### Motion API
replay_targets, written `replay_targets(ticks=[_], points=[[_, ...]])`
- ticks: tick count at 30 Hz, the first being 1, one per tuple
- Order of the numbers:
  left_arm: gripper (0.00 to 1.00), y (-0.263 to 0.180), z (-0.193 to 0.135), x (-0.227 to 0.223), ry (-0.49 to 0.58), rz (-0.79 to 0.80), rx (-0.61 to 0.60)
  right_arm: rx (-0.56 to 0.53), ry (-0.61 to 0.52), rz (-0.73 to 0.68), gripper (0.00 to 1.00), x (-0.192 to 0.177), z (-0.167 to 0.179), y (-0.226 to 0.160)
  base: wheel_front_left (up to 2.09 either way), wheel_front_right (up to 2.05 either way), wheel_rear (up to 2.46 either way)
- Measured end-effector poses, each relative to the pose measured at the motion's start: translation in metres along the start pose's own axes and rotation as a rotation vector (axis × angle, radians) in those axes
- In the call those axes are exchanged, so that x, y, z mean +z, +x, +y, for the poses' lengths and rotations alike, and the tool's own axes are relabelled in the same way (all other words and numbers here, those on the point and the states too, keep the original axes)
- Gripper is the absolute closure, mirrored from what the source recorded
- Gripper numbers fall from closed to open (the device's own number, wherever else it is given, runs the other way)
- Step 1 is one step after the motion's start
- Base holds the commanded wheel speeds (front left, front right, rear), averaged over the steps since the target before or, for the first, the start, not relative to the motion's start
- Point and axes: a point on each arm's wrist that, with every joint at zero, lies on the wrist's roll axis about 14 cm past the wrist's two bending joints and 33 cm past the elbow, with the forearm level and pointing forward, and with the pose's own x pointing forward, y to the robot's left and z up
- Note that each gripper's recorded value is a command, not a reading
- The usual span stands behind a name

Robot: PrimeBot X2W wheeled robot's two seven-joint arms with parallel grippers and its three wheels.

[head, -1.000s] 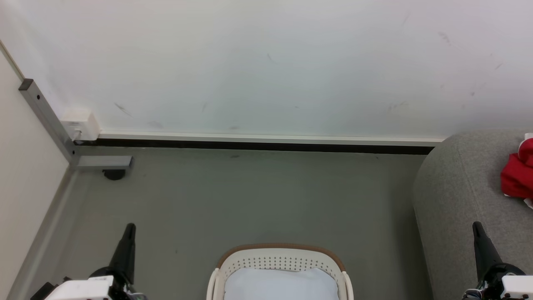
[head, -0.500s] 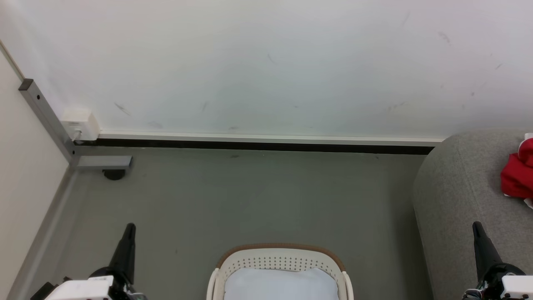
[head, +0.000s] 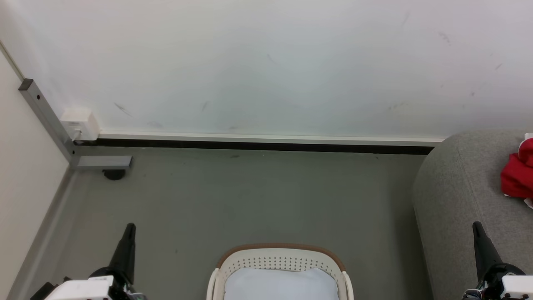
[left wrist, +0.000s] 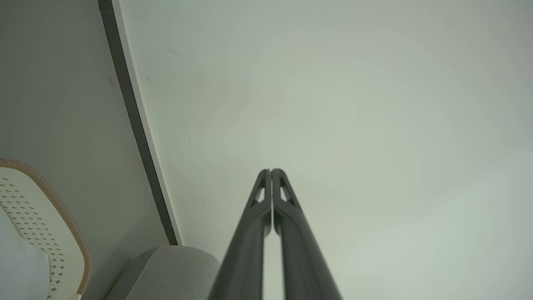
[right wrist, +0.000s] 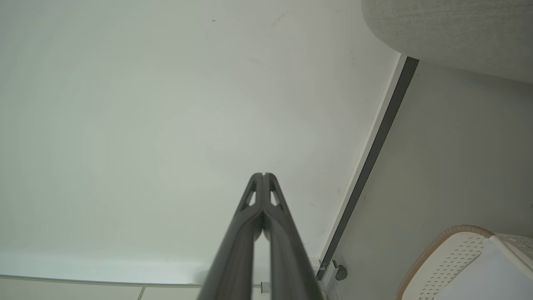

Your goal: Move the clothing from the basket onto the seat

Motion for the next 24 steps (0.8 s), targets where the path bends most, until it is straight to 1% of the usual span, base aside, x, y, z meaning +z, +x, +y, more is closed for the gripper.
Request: replay_targets(ticks=[24], points=[[1.00, 0.0000, 0.0000, -0.0001, 0.000, 0.000, 0.000, 0.000, 0.000, 0.000, 1.00, 0.0000, 0.0000, 0.0000, 0.00, 0.00, 0.00]])
